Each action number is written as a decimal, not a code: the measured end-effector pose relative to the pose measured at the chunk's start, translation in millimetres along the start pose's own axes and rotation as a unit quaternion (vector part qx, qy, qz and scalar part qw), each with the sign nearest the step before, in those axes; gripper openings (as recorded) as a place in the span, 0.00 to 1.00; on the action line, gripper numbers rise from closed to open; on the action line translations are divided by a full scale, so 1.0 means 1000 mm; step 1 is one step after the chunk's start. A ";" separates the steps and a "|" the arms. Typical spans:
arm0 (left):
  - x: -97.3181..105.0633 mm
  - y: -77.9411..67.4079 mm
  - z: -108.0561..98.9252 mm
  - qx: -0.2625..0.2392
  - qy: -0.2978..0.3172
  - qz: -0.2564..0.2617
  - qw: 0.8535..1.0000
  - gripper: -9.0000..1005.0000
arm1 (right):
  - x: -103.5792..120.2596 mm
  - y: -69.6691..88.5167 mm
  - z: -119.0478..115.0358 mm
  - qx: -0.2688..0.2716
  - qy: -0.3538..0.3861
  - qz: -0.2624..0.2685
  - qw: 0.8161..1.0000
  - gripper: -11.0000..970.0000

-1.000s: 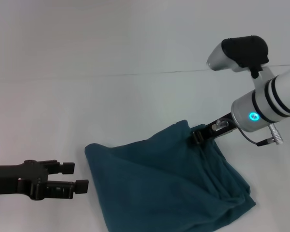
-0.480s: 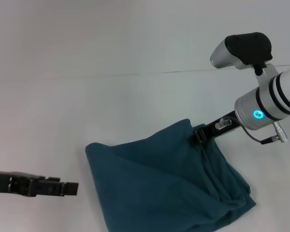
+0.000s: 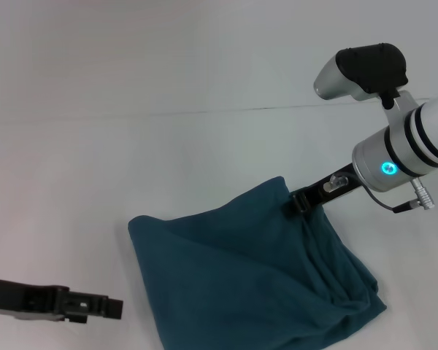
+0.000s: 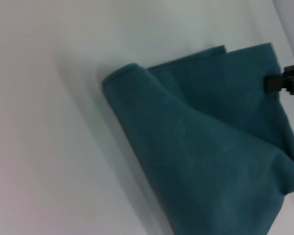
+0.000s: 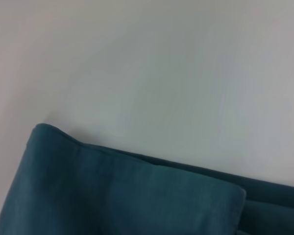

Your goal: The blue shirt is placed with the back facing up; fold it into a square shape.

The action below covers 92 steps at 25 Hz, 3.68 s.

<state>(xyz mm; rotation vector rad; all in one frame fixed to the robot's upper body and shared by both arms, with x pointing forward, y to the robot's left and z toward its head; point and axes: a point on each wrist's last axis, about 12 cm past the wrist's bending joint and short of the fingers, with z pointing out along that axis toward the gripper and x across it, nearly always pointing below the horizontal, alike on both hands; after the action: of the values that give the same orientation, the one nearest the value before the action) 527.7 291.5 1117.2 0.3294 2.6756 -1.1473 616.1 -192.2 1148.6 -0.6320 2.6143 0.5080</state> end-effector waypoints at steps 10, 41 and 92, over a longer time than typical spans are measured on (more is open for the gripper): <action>-0.007 -0.010 0.036 0.011 0.041 -0.009 0.999 0.90 | 0.002 -0.001 0.000 -0.001 0.001 0.000 1.000 0.10; -0.017 -0.028 0.077 0.016 0.072 0.003 0.997 0.88 | 0.003 0.001 0.002 -0.001 0.001 -0.008 1.000 0.10; -0.025 -0.025 0.082 -0.007 0.075 0.035 0.997 0.07 | 0.007 -0.004 0.002 -0.005 -0.003 -0.002 1.000 0.10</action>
<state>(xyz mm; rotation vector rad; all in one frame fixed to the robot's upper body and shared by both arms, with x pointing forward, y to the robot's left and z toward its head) 553.0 212.0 1086.4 0.5208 2.7730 -1.1261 612.9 -197.0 1142.3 -0.6367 2.6069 0.5203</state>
